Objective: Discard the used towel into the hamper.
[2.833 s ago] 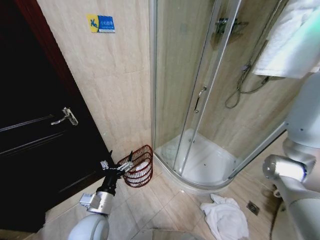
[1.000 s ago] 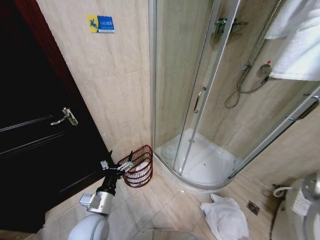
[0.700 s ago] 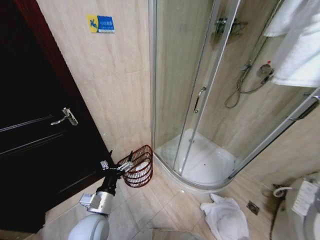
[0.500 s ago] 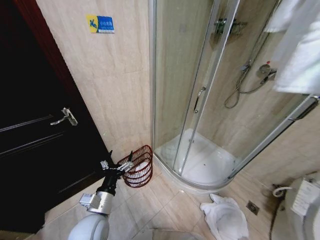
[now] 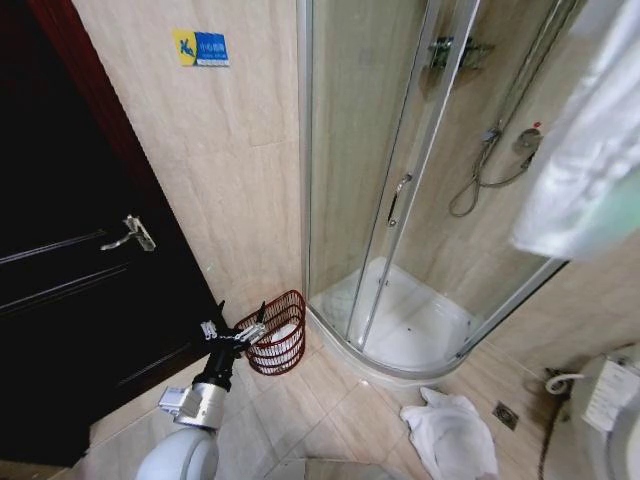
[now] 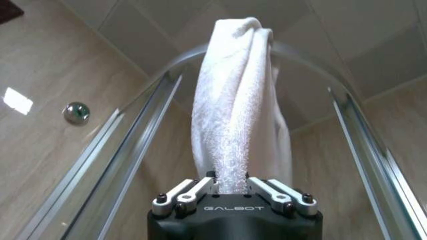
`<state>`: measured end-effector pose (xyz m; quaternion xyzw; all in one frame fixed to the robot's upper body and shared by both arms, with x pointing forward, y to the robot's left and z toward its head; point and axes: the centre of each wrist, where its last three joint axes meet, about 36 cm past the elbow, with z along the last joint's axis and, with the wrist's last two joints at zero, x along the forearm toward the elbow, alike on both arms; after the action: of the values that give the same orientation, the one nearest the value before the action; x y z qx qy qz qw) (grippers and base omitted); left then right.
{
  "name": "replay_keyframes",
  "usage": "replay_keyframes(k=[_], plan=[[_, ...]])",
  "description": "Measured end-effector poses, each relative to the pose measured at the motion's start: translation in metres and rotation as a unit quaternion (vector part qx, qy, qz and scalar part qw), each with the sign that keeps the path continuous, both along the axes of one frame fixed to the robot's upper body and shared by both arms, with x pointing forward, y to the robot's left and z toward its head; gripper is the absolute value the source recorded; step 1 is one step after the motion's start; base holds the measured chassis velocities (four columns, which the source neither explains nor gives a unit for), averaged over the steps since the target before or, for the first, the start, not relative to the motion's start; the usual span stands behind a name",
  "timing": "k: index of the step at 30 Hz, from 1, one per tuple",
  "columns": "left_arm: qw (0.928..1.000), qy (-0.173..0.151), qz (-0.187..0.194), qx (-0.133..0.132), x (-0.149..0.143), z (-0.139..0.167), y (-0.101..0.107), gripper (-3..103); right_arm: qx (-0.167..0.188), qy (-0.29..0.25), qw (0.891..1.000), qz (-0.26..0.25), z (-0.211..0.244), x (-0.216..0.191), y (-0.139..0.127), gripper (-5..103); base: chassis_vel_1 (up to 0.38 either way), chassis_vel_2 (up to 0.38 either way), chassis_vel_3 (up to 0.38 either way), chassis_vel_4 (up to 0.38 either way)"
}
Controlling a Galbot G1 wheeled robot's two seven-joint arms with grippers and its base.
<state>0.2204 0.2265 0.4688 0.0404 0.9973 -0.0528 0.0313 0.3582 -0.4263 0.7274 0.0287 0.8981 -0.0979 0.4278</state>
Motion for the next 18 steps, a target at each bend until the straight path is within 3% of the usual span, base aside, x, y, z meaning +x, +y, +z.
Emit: replay_keyframes(k=[10, 18], plan=[[1.0000, 0.000, 0.000, 0.000, 0.000, 0.000, 0.000, 100, 0.024, -0.002, 1.000, -0.005, -0.084, -0.036, 0.026, 10, 0.000, 0.000, 0.000, 0.000], [1.0000, 0.000, 0.000, 0.000, 0.000, 0.000, 0.000, 100, 0.027, -0.006, 1.000, -0.014, -0.114, -0.053, 0.044, 10, 0.000, 0.000, 0.000, 0.000]])
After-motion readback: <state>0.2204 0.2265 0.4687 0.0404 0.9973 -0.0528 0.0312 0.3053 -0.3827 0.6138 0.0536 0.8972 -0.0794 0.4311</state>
